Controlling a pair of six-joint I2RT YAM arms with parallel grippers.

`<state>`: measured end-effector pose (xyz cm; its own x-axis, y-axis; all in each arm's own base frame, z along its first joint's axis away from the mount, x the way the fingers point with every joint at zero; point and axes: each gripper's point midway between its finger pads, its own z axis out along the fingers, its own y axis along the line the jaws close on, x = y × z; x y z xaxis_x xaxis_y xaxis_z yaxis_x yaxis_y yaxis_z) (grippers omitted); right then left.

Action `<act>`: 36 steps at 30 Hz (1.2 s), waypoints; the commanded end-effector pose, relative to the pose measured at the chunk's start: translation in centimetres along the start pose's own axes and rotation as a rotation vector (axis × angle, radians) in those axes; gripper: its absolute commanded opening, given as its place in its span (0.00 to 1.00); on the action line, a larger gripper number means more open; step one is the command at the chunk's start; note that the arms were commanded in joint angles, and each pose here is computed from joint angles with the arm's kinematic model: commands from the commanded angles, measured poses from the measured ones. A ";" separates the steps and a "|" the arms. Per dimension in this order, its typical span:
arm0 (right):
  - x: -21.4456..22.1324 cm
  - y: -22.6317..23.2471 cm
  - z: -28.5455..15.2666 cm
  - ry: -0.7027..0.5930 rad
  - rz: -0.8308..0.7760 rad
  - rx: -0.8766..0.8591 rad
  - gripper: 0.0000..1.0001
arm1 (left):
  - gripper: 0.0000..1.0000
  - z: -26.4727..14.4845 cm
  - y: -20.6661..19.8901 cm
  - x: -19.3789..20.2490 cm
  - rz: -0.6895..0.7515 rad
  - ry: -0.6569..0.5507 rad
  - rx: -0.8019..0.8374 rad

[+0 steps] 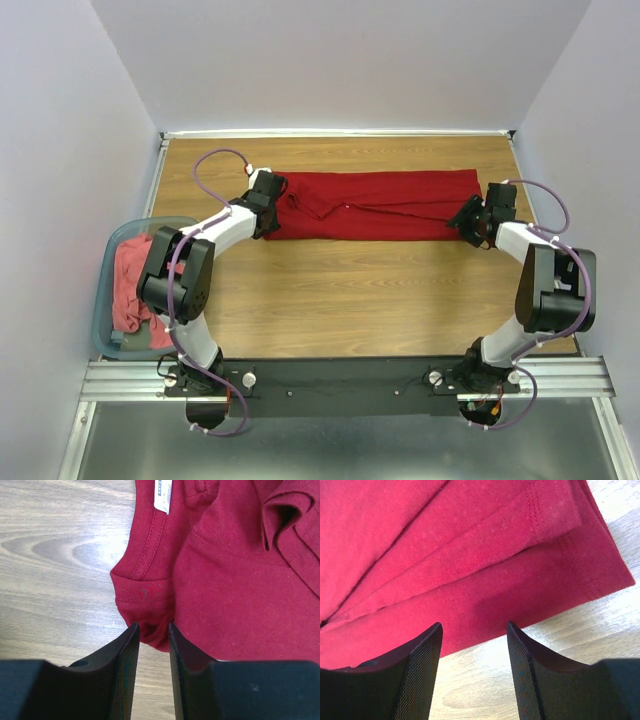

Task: Fold and stack the t-shirts
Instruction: Fold the tshirt

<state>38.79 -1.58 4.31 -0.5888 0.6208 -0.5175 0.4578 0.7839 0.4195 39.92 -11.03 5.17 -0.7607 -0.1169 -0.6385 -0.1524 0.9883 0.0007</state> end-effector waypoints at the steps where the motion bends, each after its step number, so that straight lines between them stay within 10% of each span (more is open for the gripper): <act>1: -0.1 0.1 0.4 -0.001 0.007 -0.017 0.61 | 0.37 0.6 0.5 -0.1 0.005 0.007 -0.028; 17: 1.1 -1.1 1.5 0.030 0.016 0.014 0.61 | 0.34 1.0 1.3 1.9 0.029 0.067 -0.060; 27: 1.6 -1.9 2.1 0.044 0.034 0.027 0.61 | 0.00 1.1 1.9 1.7 0.048 0.064 -0.073; 36: 1.9 -3.6 2.7 0.060 0.086 0.060 0.60 | 0.00 0.8 4.5 0.0 0.006 0.052 -0.070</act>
<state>40.00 -2.24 2.96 -0.5647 0.6561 -0.5006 0.4658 0.7542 0.4629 39.36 -8.10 2.92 -0.8104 -0.1090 -0.5757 -0.1781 0.9819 0.0648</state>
